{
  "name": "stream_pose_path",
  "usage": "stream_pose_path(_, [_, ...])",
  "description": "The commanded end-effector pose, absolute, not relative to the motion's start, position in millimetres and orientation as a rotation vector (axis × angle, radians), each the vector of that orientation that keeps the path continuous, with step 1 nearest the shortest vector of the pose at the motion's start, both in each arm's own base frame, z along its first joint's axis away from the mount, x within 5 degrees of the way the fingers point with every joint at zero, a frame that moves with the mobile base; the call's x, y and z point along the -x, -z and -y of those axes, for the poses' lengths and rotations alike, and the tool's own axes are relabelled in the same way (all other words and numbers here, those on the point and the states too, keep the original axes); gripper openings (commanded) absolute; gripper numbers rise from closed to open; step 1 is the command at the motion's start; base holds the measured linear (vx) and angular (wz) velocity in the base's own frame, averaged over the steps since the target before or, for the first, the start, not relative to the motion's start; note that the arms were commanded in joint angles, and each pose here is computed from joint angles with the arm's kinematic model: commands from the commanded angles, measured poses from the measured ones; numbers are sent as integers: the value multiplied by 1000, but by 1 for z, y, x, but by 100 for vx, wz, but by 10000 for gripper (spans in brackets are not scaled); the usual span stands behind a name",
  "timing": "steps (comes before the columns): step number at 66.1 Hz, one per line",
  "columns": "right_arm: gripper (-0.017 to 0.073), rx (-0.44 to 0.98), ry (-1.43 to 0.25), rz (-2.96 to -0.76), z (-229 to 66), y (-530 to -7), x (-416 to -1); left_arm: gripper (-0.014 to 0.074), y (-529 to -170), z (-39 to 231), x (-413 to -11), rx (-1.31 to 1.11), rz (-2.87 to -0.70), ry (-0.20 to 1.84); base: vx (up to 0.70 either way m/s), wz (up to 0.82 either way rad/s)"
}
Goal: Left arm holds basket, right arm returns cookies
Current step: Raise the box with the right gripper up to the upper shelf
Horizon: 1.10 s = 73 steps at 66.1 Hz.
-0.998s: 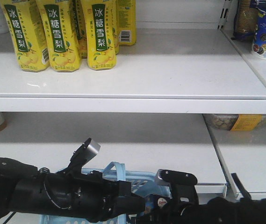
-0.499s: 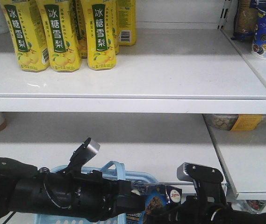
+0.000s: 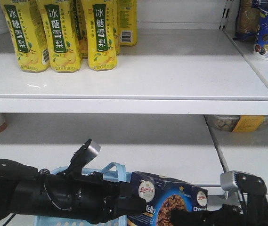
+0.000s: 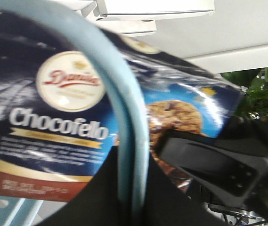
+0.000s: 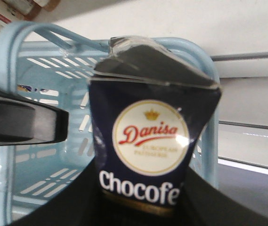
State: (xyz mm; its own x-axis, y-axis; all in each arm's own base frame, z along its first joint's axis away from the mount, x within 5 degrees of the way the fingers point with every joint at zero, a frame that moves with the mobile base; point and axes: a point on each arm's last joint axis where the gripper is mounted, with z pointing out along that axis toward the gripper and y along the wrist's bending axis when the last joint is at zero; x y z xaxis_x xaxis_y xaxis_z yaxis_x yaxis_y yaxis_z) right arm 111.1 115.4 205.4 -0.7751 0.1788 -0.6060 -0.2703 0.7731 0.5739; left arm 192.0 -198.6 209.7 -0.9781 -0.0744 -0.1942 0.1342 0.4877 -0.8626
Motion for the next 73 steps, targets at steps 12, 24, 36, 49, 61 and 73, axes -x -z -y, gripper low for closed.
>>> stream_pose_path(12, [238,231,-855,-2004,-103,-243,-105,-6,-234,203,-193,-44,-2418,1607,0,0])
stream_pose_path(24, [238,263,-828,-1918,-97,-252,-102,-6,-234,203,-193,-44,-2418,1607,0,0])
stream_pose_path(36, [238,363,-704,-1834,-94,-255,-105,-6,-234,203,-193,-44,-2418,1607,0,0])
stream_pose_path(49, [238,392,-580,-1753,-90,-260,-110,-6,-234,203,-193,-44,-2418,1607,0,0])
stream_pose_path(61, [239,382,-535,-1711,-89,-274,-114,-6,-234,203,-193,-44,-2418,1607,0,0])
stream_pose_path(73, [241,379,-544,-1639,-91,-306,-116,-6,-234,203,-193,-44,-2418,1607,0,0])
